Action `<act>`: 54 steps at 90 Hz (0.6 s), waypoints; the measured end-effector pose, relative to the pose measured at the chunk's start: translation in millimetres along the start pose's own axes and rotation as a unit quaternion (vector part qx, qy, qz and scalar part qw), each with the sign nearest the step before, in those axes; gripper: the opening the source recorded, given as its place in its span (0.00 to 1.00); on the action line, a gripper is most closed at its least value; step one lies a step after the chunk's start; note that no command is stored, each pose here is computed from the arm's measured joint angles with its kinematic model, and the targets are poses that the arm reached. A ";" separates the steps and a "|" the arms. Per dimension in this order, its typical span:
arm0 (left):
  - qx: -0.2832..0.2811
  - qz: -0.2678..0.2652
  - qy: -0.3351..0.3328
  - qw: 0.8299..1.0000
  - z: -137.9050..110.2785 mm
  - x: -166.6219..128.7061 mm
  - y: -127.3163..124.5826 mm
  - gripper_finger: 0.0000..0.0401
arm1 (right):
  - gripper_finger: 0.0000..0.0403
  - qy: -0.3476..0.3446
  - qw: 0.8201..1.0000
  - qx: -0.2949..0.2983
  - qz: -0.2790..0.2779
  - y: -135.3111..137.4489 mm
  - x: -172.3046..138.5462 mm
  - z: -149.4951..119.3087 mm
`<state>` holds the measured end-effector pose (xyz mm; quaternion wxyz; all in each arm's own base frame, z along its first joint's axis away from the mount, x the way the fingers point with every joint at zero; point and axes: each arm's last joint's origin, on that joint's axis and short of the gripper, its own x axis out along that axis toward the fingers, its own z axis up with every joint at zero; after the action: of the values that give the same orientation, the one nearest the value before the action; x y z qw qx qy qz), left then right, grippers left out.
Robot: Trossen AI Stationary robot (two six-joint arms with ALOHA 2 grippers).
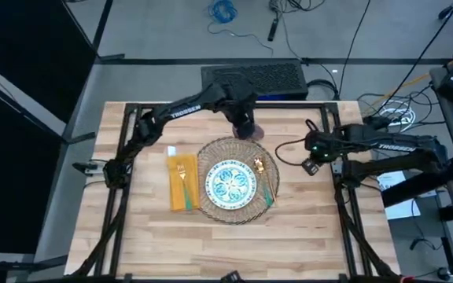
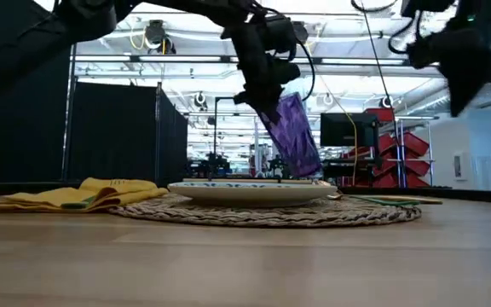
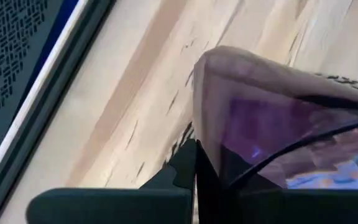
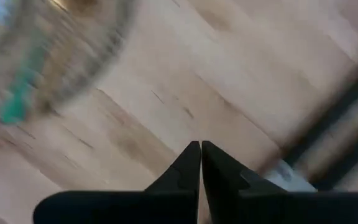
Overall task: Set table place
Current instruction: Put the purple cup to the top right of the tablemat
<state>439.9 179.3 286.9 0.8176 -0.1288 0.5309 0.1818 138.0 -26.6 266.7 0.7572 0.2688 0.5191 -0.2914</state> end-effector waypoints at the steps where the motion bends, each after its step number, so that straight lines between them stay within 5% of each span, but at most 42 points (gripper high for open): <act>1: 0.001 0.003 0.002 1.000 -0.5 -0.1 -0.6 0.00 | 0.00 -0.006 1.000 -0.003 0.005 1.3 0.9 1.5; 25: -0.016 0.066 0.033 0.997 -6.9 -0.7 9.2 0.00 | 0.00 -0.075 0.995 -0.052 0.047 25.0 28.6 36.8; 43: -0.047 0.071 0.024 0.996 -6.1 -0.9 2.3 0.00 | 0.00 -0.223 0.963 -0.096 0.116 51.9 36.2 74.2; 54: -0.070 0.087 0.007 0.994 -4.3 -1.3 -3.7 0.00 | 0.01 -0.245 0.959 -0.095 0.110 51.5 38.2 86.4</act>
<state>437.5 174.0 286.3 0.7838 -0.1406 0.5318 0.2881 240.6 -58.9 263.5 0.9106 0.1714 0.3106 -0.2121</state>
